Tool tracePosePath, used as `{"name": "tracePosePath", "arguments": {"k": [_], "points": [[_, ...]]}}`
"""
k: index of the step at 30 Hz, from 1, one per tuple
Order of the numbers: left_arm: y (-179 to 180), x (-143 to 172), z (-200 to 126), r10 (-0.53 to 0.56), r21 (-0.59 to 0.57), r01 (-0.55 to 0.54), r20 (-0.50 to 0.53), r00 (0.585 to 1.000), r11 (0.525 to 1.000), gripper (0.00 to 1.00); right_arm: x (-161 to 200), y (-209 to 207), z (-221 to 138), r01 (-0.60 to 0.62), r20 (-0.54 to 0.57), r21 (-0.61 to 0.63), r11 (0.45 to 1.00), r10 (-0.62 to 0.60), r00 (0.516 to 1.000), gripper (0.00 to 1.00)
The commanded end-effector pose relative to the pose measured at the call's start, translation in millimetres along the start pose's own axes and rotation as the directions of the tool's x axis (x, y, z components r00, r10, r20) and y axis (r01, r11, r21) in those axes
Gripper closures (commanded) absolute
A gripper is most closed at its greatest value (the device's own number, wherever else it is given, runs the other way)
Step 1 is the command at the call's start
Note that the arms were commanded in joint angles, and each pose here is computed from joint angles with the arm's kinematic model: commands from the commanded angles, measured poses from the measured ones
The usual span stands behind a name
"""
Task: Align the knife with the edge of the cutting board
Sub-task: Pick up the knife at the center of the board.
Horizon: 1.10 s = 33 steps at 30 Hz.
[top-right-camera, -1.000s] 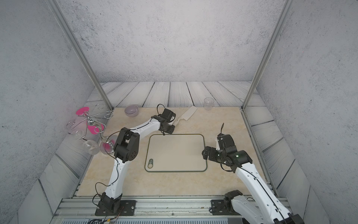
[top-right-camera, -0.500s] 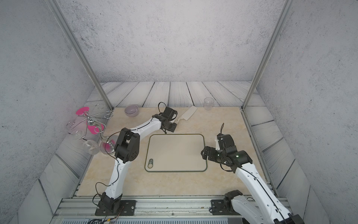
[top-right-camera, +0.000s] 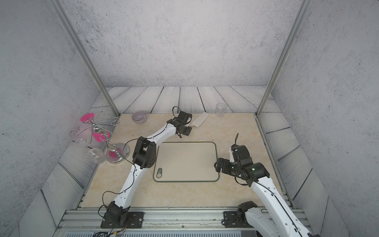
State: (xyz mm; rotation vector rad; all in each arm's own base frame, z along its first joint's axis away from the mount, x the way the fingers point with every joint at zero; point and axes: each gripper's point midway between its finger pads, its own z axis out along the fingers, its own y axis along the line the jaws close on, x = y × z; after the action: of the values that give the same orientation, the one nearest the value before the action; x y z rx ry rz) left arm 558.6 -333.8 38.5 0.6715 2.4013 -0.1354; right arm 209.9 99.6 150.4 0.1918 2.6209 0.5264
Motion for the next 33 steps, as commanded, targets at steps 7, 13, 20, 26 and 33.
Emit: {"name": "tracePosePath", "arguments": {"k": [7,13,20,26,33], "points": [[-6.4,6.8,8.5,0.030,0.030,-0.028,-0.038,0.999,0.999,0.50,4.0,-5.4,1.9,0.002,-0.006,0.022,1.000,-0.002,1.000,0.01],[2.2,16.0,9.3,0.057,-0.017,-0.058,-0.074,0.996,0.998,0.64,2.6,-4.0,3.0,0.004,-0.007,0.018,1.000,-0.004,1.000,0.01],[5.5,23.3,4.2,0.051,-0.037,-0.055,-0.099,0.994,0.998,0.88,2.9,-3.0,4.4,0.003,-0.007,0.010,1.000,-0.003,1.000,0.01],[6.3,16.9,-24.1,0.037,-0.052,-0.042,-0.101,0.994,0.998,0.89,1.0,-1.5,5.2,0.005,0.007,-0.001,1.000,-0.005,1.000,0.01],[6.3,25.3,-60.6,0.002,-0.055,-0.011,-0.162,0.987,0.998,0.89,-1.1,2.2,9.6,-0.002,0.016,-0.027,1.000,0.002,1.000,0.01]]}}
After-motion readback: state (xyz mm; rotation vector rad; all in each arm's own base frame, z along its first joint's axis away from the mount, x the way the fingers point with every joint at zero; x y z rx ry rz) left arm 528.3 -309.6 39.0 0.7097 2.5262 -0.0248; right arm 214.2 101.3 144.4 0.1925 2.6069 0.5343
